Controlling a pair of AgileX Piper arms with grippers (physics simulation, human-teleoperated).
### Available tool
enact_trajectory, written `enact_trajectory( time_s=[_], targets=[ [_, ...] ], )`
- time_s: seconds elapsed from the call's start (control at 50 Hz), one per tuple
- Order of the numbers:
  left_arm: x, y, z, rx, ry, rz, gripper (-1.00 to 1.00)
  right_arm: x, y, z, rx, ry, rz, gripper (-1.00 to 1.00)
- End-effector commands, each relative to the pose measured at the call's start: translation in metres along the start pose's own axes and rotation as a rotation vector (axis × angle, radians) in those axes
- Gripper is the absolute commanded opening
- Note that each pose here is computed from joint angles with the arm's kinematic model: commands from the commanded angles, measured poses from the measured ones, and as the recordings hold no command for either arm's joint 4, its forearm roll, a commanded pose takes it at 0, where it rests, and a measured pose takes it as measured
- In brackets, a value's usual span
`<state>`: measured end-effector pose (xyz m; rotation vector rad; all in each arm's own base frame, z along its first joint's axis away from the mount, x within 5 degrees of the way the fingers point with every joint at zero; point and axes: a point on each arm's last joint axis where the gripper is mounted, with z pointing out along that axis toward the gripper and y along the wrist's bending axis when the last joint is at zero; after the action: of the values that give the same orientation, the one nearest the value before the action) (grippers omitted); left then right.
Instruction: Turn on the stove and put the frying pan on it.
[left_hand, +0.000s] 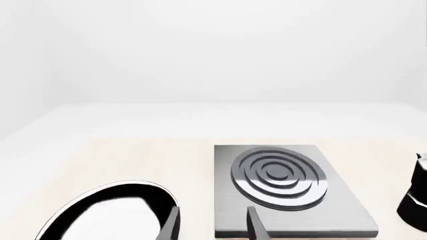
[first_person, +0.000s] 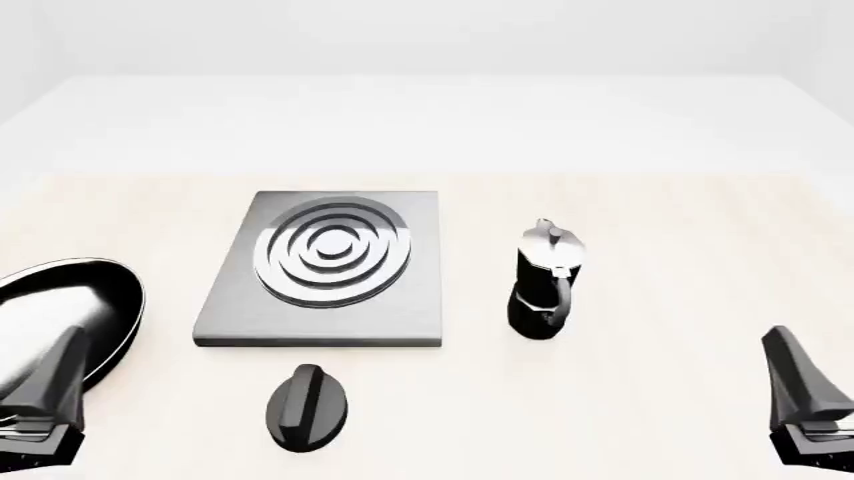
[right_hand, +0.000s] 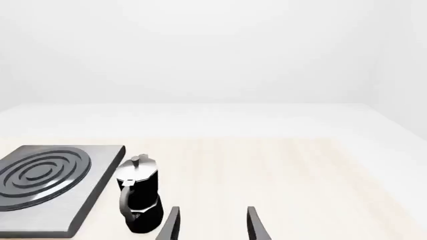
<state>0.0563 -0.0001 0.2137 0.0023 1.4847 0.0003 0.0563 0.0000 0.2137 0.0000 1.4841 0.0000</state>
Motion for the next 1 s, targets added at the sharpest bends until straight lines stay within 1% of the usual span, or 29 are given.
enact_trajectory(
  time_s=[0.02,0.06,0.14,0.16,0.18,0.24,0.26,0.28,0.3,0.34,0.36,0.38,0.4,0.44,0.46,0.48,0.5,0.54,0.56,0.66,0.72,0.78,0.82,0.84,0.88,0.9,0.92,0.96,1.0],
  targets=[
    [-0.001,-0.001,0.0,0.011,0.005,0.016,1.0,-0.001,0.0,0.0,0.0,0.001,0.0,1.0],
    [-0.004,-0.001,-0.001,0.017,0.003,0.026,1.0,-0.001,0.0,0.0,0.0,0.001,0.0,1.0],
    [-0.013,-0.003,-0.002,0.059,0.019,0.043,1.0,-0.001,0.0,0.0,0.0,0.001,0.0,1.0],
    [-0.017,-0.004,-0.003,0.082,0.024,0.033,1.0,-0.001,0.0,0.0,0.0,0.001,0.0,1.0],
    [-0.017,-0.004,-0.003,0.082,0.024,0.033,1.0,-0.001,0.0,0.0,0.0,0.001,0.0,1.0],
    [-0.028,-0.005,-0.005,0.108,0.032,0.079,1.0,-0.001,0.0,0.0,0.0,0.001,0.0,1.0],
    [-0.028,-0.005,-0.005,0.108,0.032,0.079,1.0,-0.001,0.0,0.0,0.0,0.001,0.0,1.0],
    [-0.033,-0.007,-0.007,0.149,0.058,0.095,1.0,-0.001,0.0,0.0,0.0,0.001,0.0,1.0],
    [-0.035,-0.008,-0.008,0.171,0.072,0.08,1.0,-0.001,0.0,0.0,0.0,0.001,0.0,1.0],
    [-0.039,-0.009,-0.011,0.205,0.087,0.103,1.0,-0.001,0.0,0.0,0.0,0.001,0.0,1.0],
    [-0.037,-0.009,-0.011,0.225,0.115,0.093,1.0,-0.001,0.0,0.0,0.0,0.001,0.0,1.0],
    [-0.037,-0.009,-0.011,0.225,0.115,0.093,1.0,-0.001,0.0,0.0,0.0,0.001,0.0,1.0],
    [-0.041,-0.011,-0.013,0.27,0.142,0.062,1.0,-0.001,0.0,0.0,0.0,0.001,0.0,1.0],
    [-0.043,-0.011,-0.013,0.282,0.154,0.075,1.0,-0.001,0.0,0.0,0.0,0.001,0.0,1.0],
    [-0.048,-0.011,-0.015,0.289,0.164,0.065,1.0,-0.001,0.0,0.0,0.0,0.001,0.0,1.0],
    [-0.048,-0.011,-0.015,0.289,0.164,0.065,1.0,-0.001,0.0,0.0,0.0,0.001,0.0,1.0],
    [-0.05,-0.012,-0.015,0.311,0.18,0.068,1.0,-0.001,0.0,0.0,0.0,0.001,0.0,1.0],
    [-0.051,-0.012,-0.013,0.322,0.206,0.065,1.0,-0.001,0.0,0.0,0.0,0.001,0.0,1.0],
    [-0.051,-0.014,-0.01,0.344,0.234,0.061,1.0,-0.001,0.0,0.0,0.0,0.001,0.0,1.0],
    [-0.059,-0.017,-0.01,0.408,0.266,0.105,1.0,-0.001,0.0,0.0,0.0,0.001,0.0,1.0],
    [-0.061,-0.019,-0.007,0.431,0.293,0.095,1.0,-0.001,0.0,0.0,0.0,0.001,0.0,1.0],
    [-0.065,-0.023,-0.003,0.466,0.33,0.106,1.0,-0.001,0.0,0.0,0.0,0.001,0.0,1.0],
    [-0.063,-0.026,0.0,0.481,0.361,0.091,1.0,-0.001,0.0,0.0,0.0,0.001,0.0,1.0],
    [-0.066,-0.03,0.003,0.515,0.384,0.065,1.0,-0.001,0.0,0.0,0.0,0.001,0.0,1.0],
    [-0.063,-0.033,0.008,0.507,0.422,0.065,1.0,-0.001,0.0,0.0,0.0,0.001,-0.001,1.0],
    [-0.063,-0.033,0.008,0.507,0.422,0.065,1.0,-0.001,0.0,0.0,0.0,0.001,0.0,1.0],
    [-0.065,-0.037,0.011,0.537,0.44,0.047,1.0,-0.001,0.0,0.0,0.0,0.001,0.0,1.0],
    [-0.065,-0.039,0.013,0.538,0.451,0.05,1.0,-0.001,0.0,0.0,0.0,0.001,0.0,1.0],
    [-0.062,-0.043,0.016,0.566,0.462,0.065,1.0,-0.001,0.0,0.0,0.0,0.001,0.0,1.0]
  ],
)
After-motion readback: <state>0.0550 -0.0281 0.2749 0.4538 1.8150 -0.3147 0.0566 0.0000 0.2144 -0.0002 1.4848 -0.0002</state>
